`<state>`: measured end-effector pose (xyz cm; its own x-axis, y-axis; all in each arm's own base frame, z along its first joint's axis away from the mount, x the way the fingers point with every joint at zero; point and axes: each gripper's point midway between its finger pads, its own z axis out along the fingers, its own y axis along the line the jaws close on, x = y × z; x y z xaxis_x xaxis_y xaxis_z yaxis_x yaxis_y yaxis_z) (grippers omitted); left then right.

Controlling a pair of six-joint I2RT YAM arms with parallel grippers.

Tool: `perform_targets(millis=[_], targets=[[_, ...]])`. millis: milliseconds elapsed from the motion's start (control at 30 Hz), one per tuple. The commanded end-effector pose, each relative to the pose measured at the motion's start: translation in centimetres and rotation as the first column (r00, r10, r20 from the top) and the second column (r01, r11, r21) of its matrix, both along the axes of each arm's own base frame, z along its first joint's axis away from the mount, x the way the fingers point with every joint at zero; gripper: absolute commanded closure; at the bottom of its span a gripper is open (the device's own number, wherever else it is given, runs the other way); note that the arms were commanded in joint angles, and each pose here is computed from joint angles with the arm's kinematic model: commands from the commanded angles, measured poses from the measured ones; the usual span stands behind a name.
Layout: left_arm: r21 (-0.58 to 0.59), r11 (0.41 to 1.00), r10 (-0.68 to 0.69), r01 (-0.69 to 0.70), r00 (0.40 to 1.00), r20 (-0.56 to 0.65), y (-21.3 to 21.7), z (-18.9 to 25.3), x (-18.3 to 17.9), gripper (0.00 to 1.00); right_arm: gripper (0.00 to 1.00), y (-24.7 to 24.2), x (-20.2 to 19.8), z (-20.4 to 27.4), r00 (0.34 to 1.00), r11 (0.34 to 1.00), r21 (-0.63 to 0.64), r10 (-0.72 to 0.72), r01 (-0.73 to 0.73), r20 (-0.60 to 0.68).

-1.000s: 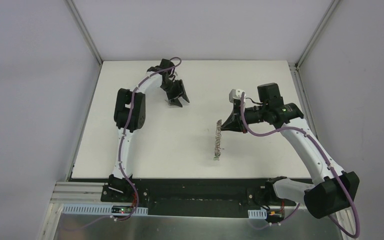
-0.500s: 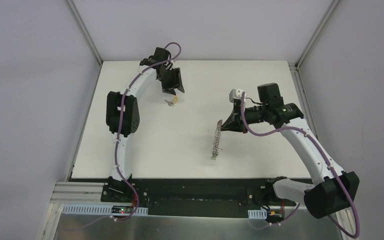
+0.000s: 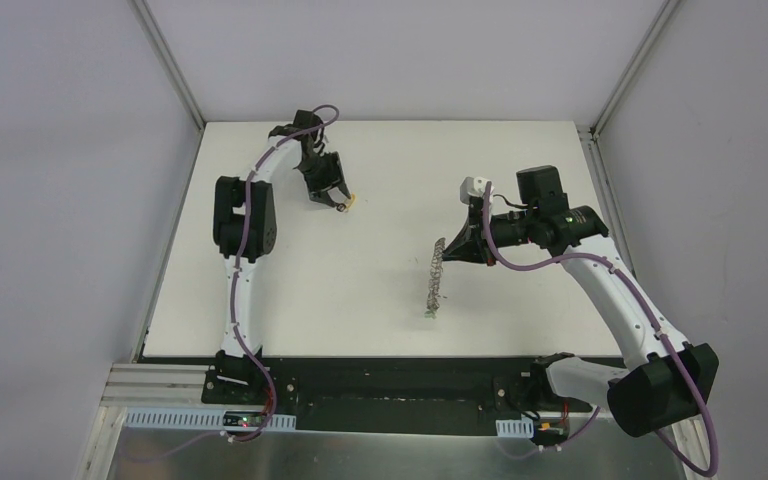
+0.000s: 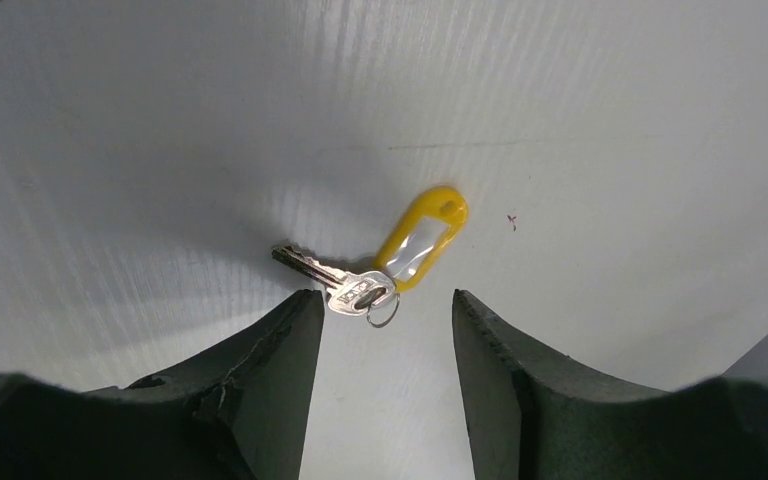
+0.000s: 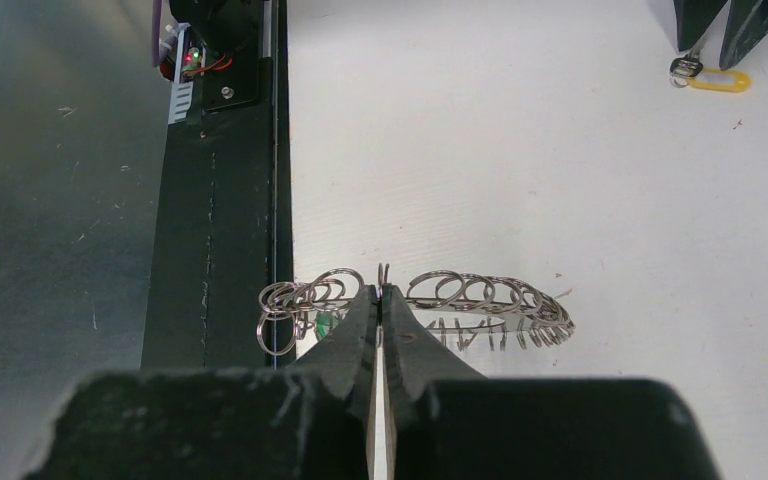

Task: Put the keys on the keyring

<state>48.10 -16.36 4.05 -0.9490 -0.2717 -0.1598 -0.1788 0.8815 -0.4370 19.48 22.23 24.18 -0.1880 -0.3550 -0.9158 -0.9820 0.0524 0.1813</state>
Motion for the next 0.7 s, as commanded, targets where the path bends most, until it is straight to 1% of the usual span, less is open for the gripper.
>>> perform_targets(millis=[0,100,267,433,567,667], targets=[[-0.025,1.0,0.001,-0.002,1.0,-0.026,-0.9,1.7,-1.1,0.48,1.0,0.3,-0.2,1.3,0.999,0.998,0.056,0.029,-0.03,0.03],[-0.057,0.998,0.012,-0.016,0.998,-0.064,-1.6,1.6,-1.6,0.48,1.0,0.4,-0.2,1.4,0.999,0.998,0.057,0.028,-0.03,0.028],[-0.076,0.997,0.026,-0.032,0.996,-0.084,-2.8,1.3,-1.3,0.48,1.0,0.4,-0.3,1.6,0.999,0.998,0.063,0.028,-0.029,0.028],[-0.079,0.996,0.033,-0.039,0.997,-0.073,-3.3,1.6,-0.8,0.48,1.0,0.2,-0.3,2.1,0.999,0.997,0.077,0.019,-0.022,0.036],[-0.07,0.997,0.033,-0.039,0.997,-0.075,-3.3,1.5,-0.9,0.53,1.0,0.1,-0.4,2.4,0.999,0.996,0.088,0.017,-0.02,0.033],[-0.048,0.999,0.015,-0.018,0.997,-0.07,-2.9,1.6,-1.2,0.54,1.0,0.0,-0.4,2.5,0.999,0.995,0.093,0.016,-0.019,0.036]])
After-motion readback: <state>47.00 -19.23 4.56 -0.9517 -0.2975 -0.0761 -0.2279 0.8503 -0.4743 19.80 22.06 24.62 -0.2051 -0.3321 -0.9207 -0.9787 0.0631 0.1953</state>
